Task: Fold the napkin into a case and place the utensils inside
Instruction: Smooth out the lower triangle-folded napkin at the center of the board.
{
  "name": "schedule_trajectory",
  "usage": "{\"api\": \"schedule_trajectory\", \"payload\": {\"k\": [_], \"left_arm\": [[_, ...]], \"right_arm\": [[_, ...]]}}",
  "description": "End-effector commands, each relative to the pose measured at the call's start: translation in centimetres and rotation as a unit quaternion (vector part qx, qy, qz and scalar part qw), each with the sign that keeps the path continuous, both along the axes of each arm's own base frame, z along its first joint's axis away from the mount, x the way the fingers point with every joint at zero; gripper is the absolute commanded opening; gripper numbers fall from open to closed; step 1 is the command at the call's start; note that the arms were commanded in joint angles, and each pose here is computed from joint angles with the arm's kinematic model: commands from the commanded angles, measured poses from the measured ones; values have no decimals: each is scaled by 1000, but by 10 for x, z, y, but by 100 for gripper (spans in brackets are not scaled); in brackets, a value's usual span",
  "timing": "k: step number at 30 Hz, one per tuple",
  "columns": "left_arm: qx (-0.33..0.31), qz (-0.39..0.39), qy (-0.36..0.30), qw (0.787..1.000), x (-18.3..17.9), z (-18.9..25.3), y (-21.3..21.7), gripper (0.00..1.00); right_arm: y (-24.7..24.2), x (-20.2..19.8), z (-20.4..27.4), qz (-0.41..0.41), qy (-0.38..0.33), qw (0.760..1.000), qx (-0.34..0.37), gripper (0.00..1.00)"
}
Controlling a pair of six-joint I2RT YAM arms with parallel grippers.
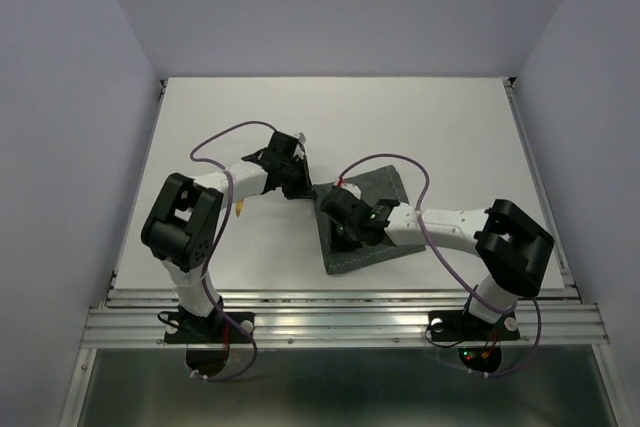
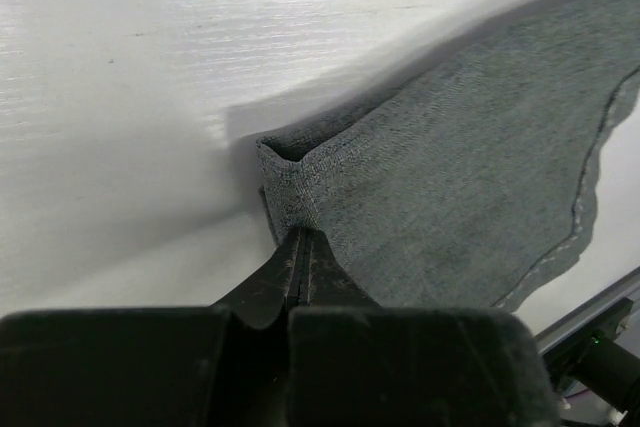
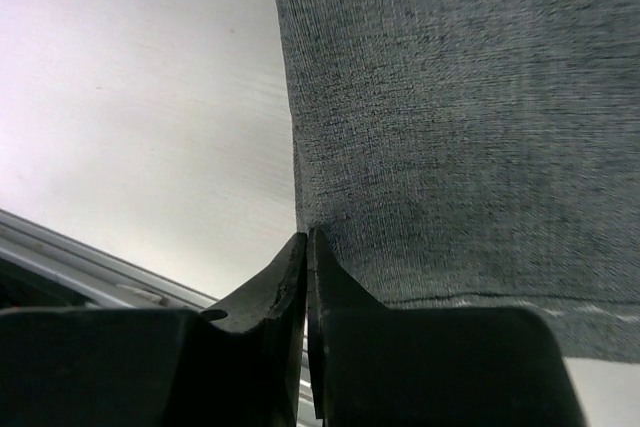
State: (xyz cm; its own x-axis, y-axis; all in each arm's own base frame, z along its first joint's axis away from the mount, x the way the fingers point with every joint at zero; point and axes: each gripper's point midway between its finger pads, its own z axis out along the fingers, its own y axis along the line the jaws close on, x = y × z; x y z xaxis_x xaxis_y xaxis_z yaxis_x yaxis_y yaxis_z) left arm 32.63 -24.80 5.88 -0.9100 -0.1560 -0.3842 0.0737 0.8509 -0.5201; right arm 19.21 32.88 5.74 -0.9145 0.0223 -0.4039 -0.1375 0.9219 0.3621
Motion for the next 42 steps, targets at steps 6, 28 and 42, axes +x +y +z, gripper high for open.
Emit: {"api": "schedule_trajectory", "payload": {"k": [6, 28, 42], "left_arm": [[8, -18, 3, 1000, 15, -20, -11, 0], [1, 10, -53, 999, 12, 39, 2, 0], [-6, 20, -45, 999, -35, 47, 25, 0]], "right_arm": [[28, -21, -41, 30, 29, 999, -13, 8], [25, -43, -10, 41, -13, 999, -6, 16], [33, -17, 12, 25, -95, 995, 14, 21]]}}
